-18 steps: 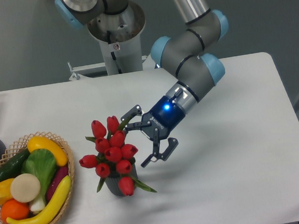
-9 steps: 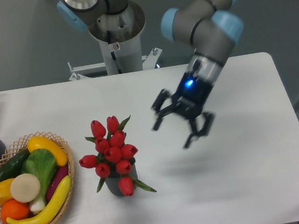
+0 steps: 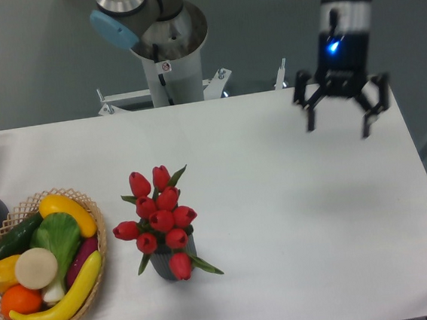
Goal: Insert the flowers into the vase
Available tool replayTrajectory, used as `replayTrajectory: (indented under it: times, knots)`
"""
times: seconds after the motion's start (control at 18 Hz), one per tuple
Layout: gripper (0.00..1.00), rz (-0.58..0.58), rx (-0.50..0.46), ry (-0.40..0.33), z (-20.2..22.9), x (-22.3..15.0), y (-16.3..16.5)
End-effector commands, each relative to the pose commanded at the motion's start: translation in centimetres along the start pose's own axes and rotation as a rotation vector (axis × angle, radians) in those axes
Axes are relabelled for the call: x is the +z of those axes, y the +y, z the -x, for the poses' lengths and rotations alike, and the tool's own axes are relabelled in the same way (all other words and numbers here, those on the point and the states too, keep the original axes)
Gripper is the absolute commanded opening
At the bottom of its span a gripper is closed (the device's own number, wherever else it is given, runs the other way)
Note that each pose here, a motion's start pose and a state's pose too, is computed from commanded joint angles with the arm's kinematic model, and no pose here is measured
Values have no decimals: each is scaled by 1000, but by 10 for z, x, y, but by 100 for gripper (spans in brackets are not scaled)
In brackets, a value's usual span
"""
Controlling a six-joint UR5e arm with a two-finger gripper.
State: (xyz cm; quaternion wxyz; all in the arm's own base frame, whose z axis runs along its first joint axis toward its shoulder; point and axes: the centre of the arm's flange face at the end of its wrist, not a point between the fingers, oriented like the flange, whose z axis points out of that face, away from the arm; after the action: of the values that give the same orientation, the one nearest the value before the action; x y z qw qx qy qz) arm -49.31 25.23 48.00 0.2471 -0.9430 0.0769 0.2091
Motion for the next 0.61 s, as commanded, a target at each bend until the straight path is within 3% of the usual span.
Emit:
replayTrajectory:
  times: [0.17, 0.44, 0.61]
  knots:
    - [100, 116, 101, 9, -3, -9, 9]
    - [100, 205, 264, 103, -13, -27, 29]
    - [100, 209, 285, 116, -19, -25, 31]
